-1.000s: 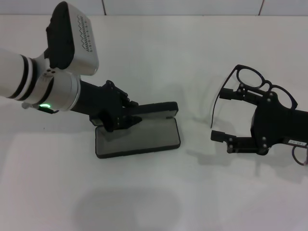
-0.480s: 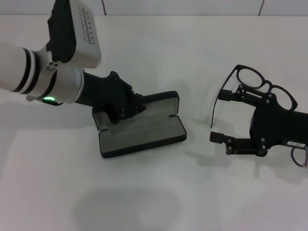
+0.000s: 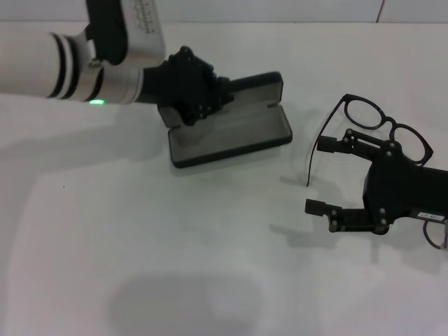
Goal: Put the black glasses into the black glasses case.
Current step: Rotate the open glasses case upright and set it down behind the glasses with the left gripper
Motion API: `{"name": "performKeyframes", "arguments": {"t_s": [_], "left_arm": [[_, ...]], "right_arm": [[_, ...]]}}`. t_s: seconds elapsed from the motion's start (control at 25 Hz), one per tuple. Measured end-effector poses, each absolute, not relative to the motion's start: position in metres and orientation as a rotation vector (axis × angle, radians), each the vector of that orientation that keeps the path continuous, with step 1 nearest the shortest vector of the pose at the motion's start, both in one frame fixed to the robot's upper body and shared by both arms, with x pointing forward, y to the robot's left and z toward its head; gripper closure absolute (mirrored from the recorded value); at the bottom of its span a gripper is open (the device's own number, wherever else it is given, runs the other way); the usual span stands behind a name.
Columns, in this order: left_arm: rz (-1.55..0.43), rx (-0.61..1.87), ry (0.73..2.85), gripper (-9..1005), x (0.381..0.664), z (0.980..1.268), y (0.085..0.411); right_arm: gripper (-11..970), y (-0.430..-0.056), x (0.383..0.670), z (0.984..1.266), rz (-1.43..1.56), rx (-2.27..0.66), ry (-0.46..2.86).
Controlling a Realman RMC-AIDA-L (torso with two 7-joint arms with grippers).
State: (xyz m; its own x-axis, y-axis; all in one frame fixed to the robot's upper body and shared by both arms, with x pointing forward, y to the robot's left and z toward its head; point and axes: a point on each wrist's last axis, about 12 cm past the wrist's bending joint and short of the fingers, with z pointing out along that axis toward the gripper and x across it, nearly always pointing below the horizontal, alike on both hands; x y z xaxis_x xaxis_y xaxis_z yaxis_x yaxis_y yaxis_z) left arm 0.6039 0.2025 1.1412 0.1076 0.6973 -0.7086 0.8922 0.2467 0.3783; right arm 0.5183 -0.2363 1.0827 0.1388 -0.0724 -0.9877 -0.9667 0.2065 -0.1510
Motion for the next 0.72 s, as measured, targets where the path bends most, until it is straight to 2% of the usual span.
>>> {"name": "performKeyframes", "arguments": {"t_s": [0.36, 0.72], "left_arm": [[-0.222, 1.563, 1.607, 708, 0.624, 1.125, 0.181], [-0.177, 1.609, 1.574, 674, 0.625, 1.119, 0.166]], "right_arm": [[74, -0.237, 0.515, 1.079, 0.908, -1.169, 1.232], [74, -0.242, 0.512, 1.078, 0.899, -1.162, 1.242]]}}
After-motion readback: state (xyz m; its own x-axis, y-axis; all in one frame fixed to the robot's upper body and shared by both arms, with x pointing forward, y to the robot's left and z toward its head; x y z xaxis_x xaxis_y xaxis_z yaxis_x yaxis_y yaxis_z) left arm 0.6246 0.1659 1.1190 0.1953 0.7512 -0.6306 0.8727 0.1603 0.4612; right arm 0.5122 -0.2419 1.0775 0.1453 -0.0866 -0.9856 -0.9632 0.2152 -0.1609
